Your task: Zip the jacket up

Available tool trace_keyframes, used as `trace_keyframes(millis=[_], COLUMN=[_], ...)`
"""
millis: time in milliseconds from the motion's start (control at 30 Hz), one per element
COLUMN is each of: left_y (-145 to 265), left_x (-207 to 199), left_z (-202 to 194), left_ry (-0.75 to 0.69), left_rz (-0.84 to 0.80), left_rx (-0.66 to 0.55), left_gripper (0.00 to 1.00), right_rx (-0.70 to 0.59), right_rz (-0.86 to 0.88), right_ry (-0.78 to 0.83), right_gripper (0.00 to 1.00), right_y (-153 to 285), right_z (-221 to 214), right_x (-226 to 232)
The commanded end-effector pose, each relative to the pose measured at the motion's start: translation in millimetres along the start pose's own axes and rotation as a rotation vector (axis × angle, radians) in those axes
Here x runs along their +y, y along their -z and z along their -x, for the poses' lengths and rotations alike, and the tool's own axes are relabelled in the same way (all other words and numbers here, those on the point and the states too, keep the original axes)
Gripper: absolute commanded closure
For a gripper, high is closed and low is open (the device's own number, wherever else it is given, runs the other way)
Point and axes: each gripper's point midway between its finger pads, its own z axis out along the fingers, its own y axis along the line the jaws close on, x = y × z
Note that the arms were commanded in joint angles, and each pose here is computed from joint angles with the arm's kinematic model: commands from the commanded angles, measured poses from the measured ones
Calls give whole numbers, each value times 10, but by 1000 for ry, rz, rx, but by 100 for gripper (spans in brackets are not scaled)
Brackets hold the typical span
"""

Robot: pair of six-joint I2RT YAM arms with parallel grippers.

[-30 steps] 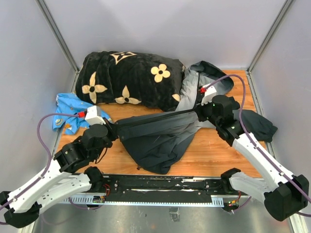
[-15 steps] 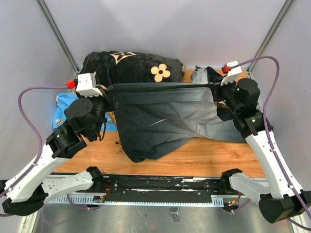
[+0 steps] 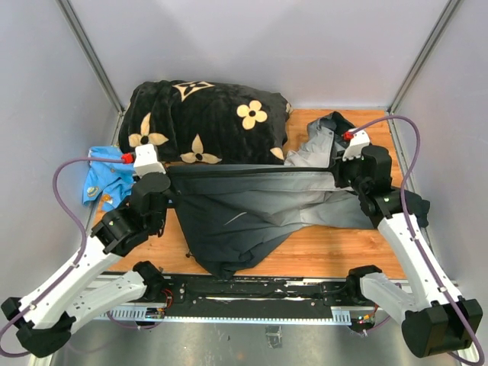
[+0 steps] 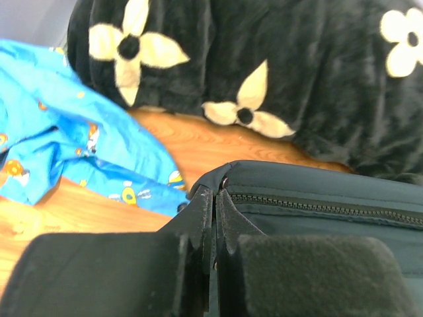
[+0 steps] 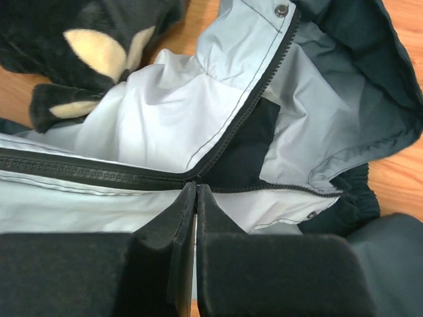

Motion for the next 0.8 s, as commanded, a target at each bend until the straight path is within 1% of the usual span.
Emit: trace_keyframes(millis=[0,167,300,567,700,767], left_y=[-140,-354,-445,-433,-390,-348], left_x=[297,442,579,590,580,587], left_z=[-145,-342,-325,136,487,726], left_ry=[12,-10,9,53,64,73], left_rz=[129,184,219,219,224,232], left_rx=[14,82,95,9,-61,-109], left_gripper=[100,100,100,100,100,100], right_rx=[-12,5,10,-31,-64,-86], right_rz=[-167,-194,-218,-256,-321,-371], right_ry=[-41,-65,-90,-163,-184,-208], right_gripper=[99,99,99,99,99,100], right_y=[64,57,62,146,302,435], right_z=[-3,-47,-61,116,296,407], right_x=[-416,-523,-642,-897,-1125,-1299])
